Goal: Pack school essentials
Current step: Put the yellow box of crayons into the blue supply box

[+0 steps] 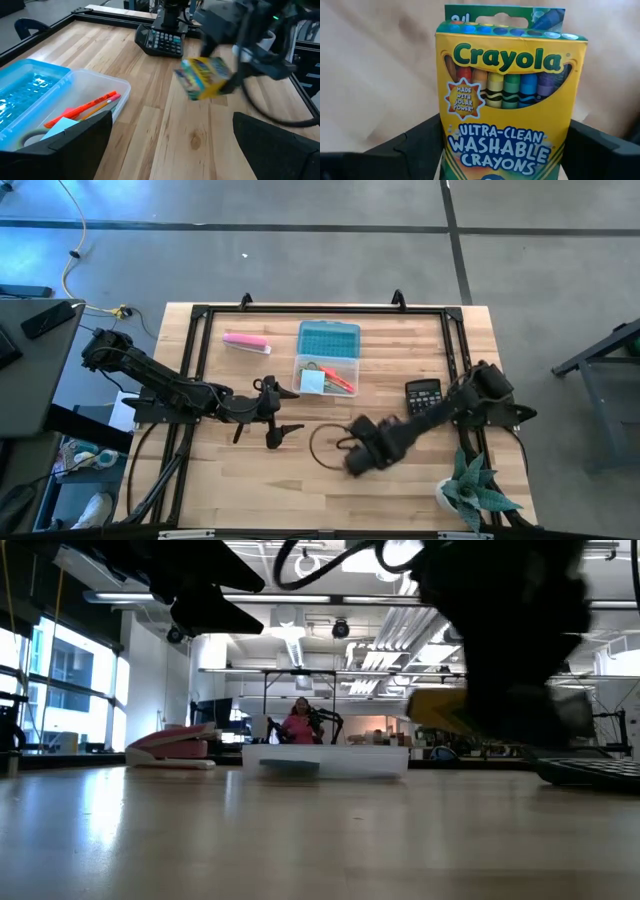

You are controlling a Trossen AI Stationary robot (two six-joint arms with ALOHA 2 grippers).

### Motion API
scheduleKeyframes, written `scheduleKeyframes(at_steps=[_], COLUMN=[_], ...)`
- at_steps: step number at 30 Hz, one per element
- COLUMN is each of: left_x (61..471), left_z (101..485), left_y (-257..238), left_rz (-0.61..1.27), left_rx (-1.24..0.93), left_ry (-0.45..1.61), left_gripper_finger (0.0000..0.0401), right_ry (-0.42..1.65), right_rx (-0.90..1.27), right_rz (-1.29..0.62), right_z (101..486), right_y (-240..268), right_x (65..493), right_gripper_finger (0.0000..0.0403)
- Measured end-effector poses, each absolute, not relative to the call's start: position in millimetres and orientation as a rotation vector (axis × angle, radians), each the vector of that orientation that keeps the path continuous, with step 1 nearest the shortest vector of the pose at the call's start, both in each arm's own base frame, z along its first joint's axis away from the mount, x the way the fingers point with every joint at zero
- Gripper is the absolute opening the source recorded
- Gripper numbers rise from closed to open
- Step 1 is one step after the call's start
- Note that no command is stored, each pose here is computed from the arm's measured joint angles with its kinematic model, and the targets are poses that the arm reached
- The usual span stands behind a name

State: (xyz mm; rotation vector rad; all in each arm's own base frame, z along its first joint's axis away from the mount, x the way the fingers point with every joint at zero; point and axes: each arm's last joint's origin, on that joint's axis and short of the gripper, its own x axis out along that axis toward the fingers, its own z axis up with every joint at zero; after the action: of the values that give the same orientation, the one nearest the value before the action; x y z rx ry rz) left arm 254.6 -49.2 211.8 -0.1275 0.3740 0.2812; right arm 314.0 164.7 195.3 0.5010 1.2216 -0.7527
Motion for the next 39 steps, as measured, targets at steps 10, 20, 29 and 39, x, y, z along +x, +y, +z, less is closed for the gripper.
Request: scheduleKeyframes(at_steps=[10, 20, 29, 39], left_x=[255, 255, 255, 255], left_z=[212, 212, 212, 212], left_y=[-49, -49, -49, -49], left_rz=[0.281, 0.281, 0.281, 0.281], left_rx=[-0.128, -0.127, -0.128, -0.128], left_ry=[0.374, 0.374, 0.373, 0.373], left_gripper_finger=[0.0400, 0.0400, 0.0400, 0.0400], right_ry=[1.235, 1.213, 1.122, 1.091], right_rx=[0.272, 0.080, -0.169, -0.227], right_rz=[-0.614, -0.422, -0.208, -0.138], right_z=[237, 252, 242, 202], right_y=[76, -6, -42, -48], right_x=[338, 353, 367, 363], right_gripper_finger=[0.0320, 0.0320, 0.0320, 0.0320])
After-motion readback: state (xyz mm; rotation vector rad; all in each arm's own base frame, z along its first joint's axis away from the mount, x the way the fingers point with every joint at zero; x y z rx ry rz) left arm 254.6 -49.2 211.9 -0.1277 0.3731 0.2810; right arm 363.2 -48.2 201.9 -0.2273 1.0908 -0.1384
